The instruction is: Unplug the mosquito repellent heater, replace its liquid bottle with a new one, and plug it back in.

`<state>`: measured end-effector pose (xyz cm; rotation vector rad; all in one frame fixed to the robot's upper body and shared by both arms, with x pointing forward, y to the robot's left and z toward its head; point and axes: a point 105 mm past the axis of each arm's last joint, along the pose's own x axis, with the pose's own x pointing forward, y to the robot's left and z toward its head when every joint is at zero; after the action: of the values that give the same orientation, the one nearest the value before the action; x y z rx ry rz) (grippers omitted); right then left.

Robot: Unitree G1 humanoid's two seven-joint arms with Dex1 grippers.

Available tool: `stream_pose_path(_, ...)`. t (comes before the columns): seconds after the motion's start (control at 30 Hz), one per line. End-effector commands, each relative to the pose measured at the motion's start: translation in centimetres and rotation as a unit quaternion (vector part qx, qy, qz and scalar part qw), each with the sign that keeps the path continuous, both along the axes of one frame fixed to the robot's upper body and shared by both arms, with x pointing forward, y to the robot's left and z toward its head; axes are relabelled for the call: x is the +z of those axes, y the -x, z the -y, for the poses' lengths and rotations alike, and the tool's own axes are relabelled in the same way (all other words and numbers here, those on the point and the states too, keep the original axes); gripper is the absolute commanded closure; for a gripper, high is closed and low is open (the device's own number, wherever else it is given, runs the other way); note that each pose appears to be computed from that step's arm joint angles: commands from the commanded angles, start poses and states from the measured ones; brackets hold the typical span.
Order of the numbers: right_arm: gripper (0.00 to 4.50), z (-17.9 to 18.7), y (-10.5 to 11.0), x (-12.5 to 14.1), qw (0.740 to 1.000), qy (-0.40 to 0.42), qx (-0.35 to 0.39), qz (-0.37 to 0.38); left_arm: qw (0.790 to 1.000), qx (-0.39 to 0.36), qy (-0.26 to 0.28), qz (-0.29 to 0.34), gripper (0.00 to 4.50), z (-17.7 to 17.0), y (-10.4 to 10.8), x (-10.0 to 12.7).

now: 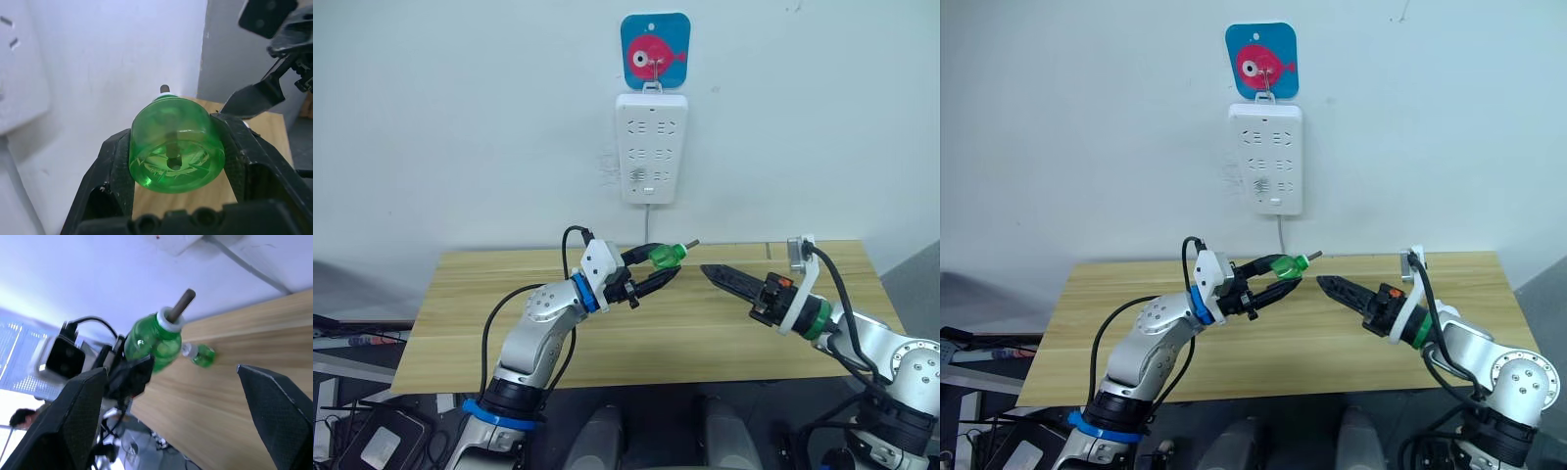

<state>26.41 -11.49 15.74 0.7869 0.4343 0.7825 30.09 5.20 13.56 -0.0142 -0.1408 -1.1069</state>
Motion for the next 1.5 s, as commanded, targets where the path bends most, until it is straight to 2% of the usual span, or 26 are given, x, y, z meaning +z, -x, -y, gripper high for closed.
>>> stream_pose_path(0.03,0.05,-1.2,-0.1,1.6,1.000,-0.027,-0.002,-0.003,0.999,-0.028,0.005,0.041,2.23,1.1,1.3,1.7)
stream_pose_path(0.3,0.05,-2.6,-0.6,2.0,0.998,-0.052,-0.001,-0.044,0.999,-0.038,0.009,0.038,2.23,1.8,2.3,1.9)
stream_pose_path(0.4,0.63,-2.6,-1.0,2.2,0.997,-0.060,-0.005,-0.051,0.998,-0.042,0.008,0.038,2.23,2.0,2.4,2.0)
stream_pose_path(0.67,3.53,-3.0,-1.5,2.6,0.994,-0.090,-0.013,-0.060,0.998,-0.039,0.010,0.040,2.23,2.4,2.3,2.0)
stream_pose_path(0.7,3.68,-3.1,-1.4,2.6,0.995,-0.087,-0.008,-0.058,0.998,-0.038,0.010,0.040,2.23,2.4,2.2,2.0)
stream_pose_path(0.87,3.68,-3.2,-1.3,2.5,0.994,-0.087,-0.008,-0.059,0.999,-0.030,0.012,0.038,2.23,2.5,1.9,2.0)
stream_pose_path(0.97,3.68,-2.0,-1.8,1.8,0.995,-0.071,-0.036,-0.068,0.999,-0.028,0.002,0.036,1.21,2.1,1.7,2.0)
stream_pose_path(1.1,3.68,1.2,-3.2,-0.4,0.992,0.012,-0.113,-0.054,0.998,-0.024,-0.024,0.043,0.02,1.0,1.5,1.8)
stream_pose_path(1.13,3.68,2.0,-3.5,-1.0,0.989,0.044,-0.131,-0.042,0.998,-0.027,-0.030,0.044,0.00,0.9,1.6,1.8)
stream_pose_path(1.2,3.68,3.4,-4.1,-2.5,0.978,0.135,-0.162,-0.003,0.997,-0.034,-0.042,0.048,0.00,0.8,1.8,1.9)
stream_pose_path(1.23,3.68,4.2,-4.4,-3.6,0.962,0.208,-0.176,0.024,0.996,-0.041,-0.054,0.057,0.00,0.9,2.0,1.9)
stream_pose_path(1.27,3.68,5.1,-4.8,-4.7,0.941,0.274,-0.190,0.048,0.995,-0.048,-0.067,0.063,0.00,1.1,2.1,1.7)
stream_pose_path(1.33,3.68,6.8,-5.8,-6.3,0.885,0.398,-0.209,0.122,0.991,-0.070,-0.088,0.066,0.00,1.7,2.5,1.3)
stream_pose_path(1.43,3.68,7.5,-6.9,-8.0,0.828,0.479,-0.214,0.196,0.989,-0.088,-0.100,0.063,0.00,2.2,2.7,0.9)
stream_pose_path(1.5,3.68,7.8,-7.6,-9.2,0.803,0.508,-0.221,0.220,0.989,-0.090,-0.103,0.064,0.00,2.4,2.6,0.8)
